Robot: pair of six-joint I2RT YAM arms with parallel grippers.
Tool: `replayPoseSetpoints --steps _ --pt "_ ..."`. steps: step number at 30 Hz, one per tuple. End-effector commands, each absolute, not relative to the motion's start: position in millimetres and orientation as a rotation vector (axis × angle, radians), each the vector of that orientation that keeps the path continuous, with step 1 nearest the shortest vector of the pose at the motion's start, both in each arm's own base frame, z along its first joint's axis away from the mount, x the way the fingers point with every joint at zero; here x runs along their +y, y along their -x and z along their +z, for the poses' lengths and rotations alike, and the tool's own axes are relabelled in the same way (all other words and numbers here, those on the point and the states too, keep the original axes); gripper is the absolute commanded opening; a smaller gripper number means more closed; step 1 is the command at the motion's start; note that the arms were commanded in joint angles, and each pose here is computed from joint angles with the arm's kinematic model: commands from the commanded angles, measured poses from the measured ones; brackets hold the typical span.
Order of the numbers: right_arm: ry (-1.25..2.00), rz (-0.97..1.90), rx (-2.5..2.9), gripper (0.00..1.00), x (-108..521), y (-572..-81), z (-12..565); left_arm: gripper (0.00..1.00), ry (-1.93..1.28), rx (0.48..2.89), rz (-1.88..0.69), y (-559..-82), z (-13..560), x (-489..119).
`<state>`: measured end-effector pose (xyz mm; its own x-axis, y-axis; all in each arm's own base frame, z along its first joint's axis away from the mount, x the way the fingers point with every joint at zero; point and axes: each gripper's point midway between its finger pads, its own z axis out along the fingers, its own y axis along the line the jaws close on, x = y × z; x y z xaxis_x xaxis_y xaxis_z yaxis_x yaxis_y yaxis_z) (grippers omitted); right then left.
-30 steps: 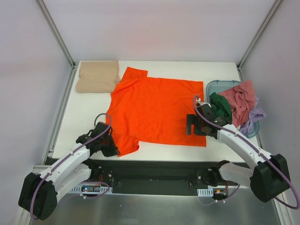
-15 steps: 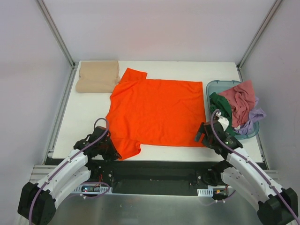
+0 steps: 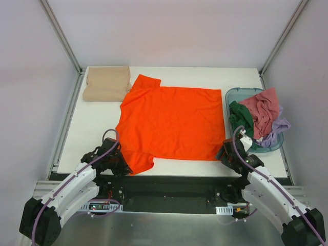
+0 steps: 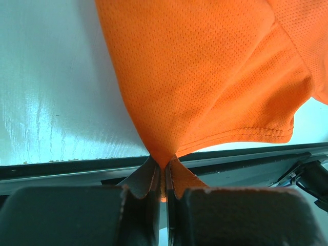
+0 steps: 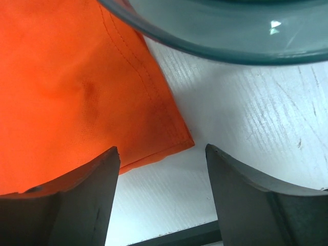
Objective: Fold and stack the t-shirts
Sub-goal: Grap the side of the flattened tshirt closest away from the robot with both arms, then fold the flattened tshirt in 1/3 of the way
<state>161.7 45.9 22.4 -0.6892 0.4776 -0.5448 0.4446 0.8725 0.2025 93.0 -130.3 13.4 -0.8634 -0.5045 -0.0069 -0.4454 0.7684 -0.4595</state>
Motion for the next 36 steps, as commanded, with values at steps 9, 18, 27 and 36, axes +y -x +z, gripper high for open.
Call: replayPoseSetpoints --steps 9,18,27,36 --pt "-0.733 0.095 2.446 0.5 52 -165 8 0.0 0.752 2.79 -0.681 -103 27 -130" --pt "-0.688 0.132 2.412 0.2 56 -174 24 0.0 0.664 2.699 -0.814 -123 55 -146" --pt "-0.628 0.168 2.343 0.0 65 -202 72 0.0 0.522 2.569 -0.895 -174 112 -168" --pt "-0.613 0.135 2.345 0.0 71 -245 109 0.0 0.573 2.56 -0.861 -248 138 -175"
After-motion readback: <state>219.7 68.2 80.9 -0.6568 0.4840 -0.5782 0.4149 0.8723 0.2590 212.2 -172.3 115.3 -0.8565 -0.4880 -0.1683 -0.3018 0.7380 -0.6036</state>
